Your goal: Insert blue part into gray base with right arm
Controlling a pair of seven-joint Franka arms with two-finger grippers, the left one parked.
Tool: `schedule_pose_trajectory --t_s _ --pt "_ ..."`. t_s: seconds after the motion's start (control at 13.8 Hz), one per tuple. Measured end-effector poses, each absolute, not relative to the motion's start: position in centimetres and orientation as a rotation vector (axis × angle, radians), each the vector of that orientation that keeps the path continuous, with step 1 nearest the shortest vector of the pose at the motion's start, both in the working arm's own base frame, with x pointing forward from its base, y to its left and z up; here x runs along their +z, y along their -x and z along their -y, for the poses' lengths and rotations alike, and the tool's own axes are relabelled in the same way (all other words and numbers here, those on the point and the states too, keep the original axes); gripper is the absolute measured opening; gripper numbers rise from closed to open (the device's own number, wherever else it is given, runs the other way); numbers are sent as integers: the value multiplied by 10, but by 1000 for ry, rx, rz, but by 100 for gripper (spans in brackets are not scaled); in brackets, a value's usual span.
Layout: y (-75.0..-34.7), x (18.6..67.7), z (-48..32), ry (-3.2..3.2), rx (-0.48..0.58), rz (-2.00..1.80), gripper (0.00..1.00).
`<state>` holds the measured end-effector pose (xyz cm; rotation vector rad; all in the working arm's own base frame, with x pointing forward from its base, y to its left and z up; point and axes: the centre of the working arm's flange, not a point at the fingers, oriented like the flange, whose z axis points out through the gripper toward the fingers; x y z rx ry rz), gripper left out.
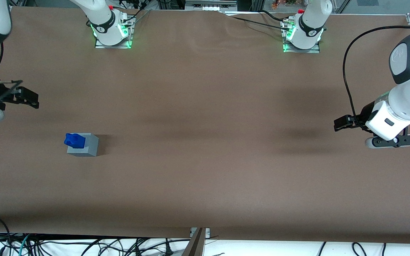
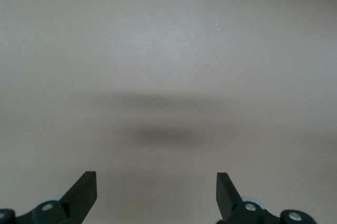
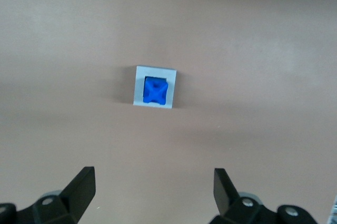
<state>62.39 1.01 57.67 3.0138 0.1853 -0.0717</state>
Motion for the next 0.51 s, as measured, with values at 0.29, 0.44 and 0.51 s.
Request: schedule_pose_trajectory --t_s 0.29,0.44,0.51 --pt "-636 569 -30 -3048 -98 -206 100" --pt "-634 572 -26 -3059 -99 -196 100" --pt "-631 572 -21 -3071 -101 -192 100"
